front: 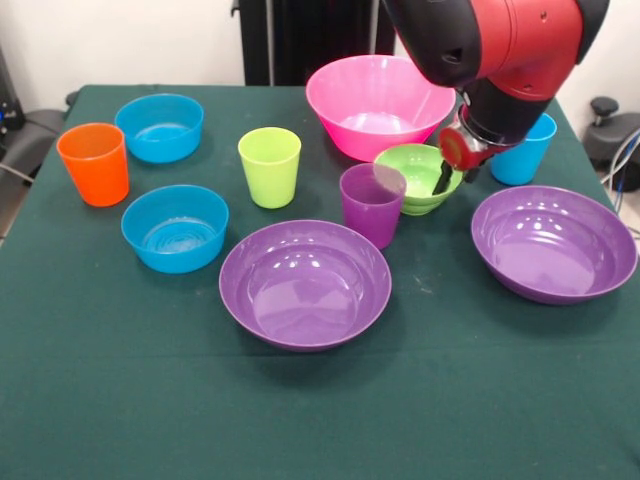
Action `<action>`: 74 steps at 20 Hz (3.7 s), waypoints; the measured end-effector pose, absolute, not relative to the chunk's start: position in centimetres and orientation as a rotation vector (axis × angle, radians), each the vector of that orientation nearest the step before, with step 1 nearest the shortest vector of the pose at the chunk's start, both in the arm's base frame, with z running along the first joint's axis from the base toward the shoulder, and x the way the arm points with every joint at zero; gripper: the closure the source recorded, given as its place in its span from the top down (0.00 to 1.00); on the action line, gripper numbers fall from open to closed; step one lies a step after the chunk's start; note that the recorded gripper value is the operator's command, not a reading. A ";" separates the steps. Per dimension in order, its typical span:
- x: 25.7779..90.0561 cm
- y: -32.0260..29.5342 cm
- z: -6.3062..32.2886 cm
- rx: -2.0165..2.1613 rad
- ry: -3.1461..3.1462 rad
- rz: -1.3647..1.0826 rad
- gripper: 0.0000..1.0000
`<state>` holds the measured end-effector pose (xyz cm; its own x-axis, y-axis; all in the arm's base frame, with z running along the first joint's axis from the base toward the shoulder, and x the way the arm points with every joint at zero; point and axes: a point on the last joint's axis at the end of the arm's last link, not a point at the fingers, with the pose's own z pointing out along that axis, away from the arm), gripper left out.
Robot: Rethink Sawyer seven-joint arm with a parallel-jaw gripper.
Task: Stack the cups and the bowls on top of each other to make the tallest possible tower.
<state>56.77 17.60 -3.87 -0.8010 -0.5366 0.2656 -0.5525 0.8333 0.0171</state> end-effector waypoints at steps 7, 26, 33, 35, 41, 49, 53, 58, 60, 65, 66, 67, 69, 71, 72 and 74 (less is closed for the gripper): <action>57.0 17.4 -3.1 0.806 -2.750 0.100 0.00; 57.8 17.2 -0.2 0.770 -2.774 0.104 0.00; 56.9 17.9 3.0 0.731 -2.782 0.066 0.00; 56.4 18.2 4.1 0.721 -2.783 0.053 0.00; 55.1 18.9 7.7 0.696 -2.794 0.028 0.00; 56.8 18.3 14.6 0.705 -2.902 0.076 0.00; 58.5 17.2 18.2 0.693 -2.980 0.104 0.00; 60.2 15.7 21.7 0.683 -3.058 0.139 0.00; 61.0 15.1 22.7 0.686 -3.085 0.162 0.00; 62.8 13.4 23.9 0.732 -3.126 0.252 0.00; 62.9 13.3 23.9 0.737 -3.127 0.260 0.00; 63.4 12.9 23.9 0.755 -3.131 0.290 0.00; 63.9 12.5 23.9 0.781 -3.133 0.325 0.00; 64.2 12.2 23.9 0.805 -3.133 0.355 0.00; 64.2 12.2 23.9 0.810 -3.133 0.361 0.00; 64.5 11.9 23.8 0.840 -3.131 0.400 0.00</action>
